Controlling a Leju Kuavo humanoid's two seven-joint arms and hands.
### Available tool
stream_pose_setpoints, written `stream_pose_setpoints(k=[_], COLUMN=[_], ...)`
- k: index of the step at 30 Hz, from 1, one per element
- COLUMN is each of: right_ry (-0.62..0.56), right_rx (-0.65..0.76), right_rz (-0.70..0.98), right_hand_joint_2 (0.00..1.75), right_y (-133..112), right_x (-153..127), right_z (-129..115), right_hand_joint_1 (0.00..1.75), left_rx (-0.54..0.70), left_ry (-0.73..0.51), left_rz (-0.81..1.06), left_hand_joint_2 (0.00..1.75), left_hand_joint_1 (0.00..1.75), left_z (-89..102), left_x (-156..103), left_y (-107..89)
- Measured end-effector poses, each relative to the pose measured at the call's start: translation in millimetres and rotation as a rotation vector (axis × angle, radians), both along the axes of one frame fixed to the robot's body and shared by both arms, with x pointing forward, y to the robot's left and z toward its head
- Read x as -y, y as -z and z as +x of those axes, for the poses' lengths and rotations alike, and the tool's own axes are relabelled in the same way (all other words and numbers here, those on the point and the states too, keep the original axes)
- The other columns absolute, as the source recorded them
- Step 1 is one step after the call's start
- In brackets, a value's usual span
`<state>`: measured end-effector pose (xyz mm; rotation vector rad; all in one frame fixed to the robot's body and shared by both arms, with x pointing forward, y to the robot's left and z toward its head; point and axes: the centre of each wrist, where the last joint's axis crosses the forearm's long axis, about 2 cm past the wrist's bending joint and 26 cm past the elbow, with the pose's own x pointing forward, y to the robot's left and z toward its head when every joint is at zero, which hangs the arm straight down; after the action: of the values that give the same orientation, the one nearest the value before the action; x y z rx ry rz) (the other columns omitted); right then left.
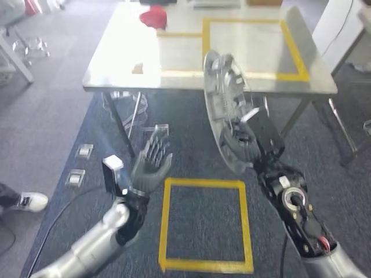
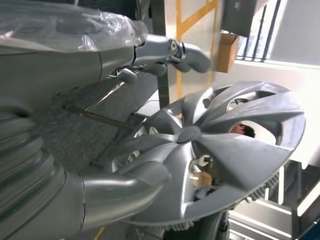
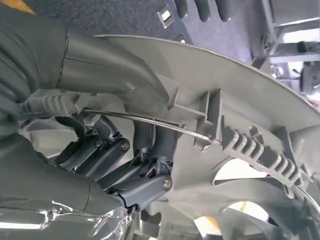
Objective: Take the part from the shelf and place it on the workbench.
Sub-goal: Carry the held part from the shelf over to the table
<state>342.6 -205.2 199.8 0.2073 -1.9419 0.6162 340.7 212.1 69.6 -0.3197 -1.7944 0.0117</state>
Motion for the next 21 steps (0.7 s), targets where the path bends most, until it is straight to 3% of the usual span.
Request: stream_pose_setpoints(k=[4, 12, 21], right_ry=[0.002, 0.007, 0.057], right_rx=[0.015, -0.004, 0.085], right_rz=[0.004, 0.010, 0.054], right_hand_joint_2=[1.75, 1.75, 1.75], right_y=[-5.1, -1.2, -34.0], right_x=[0.4, 1.2, 15.7], right_z=[1.3, -1.6, 10.6], right_hand_joint_1=[1.75, 1.75, 1.75], left_rx=[0.022, -0.033, -0.018], left_ry=[0.000, -0.006, 0.000], left_rz=[0.000, 0.022, 0.025], left_hand_joint_2=[1.75, 1.75, 1.75], left_hand_joint_1=[0.00, 0.00, 0.00], left_z=[5.8, -9.0, -5.5], left_x=[0.0, -2.7, -1.9], left_y=[-6.0, 9.3, 3.8])
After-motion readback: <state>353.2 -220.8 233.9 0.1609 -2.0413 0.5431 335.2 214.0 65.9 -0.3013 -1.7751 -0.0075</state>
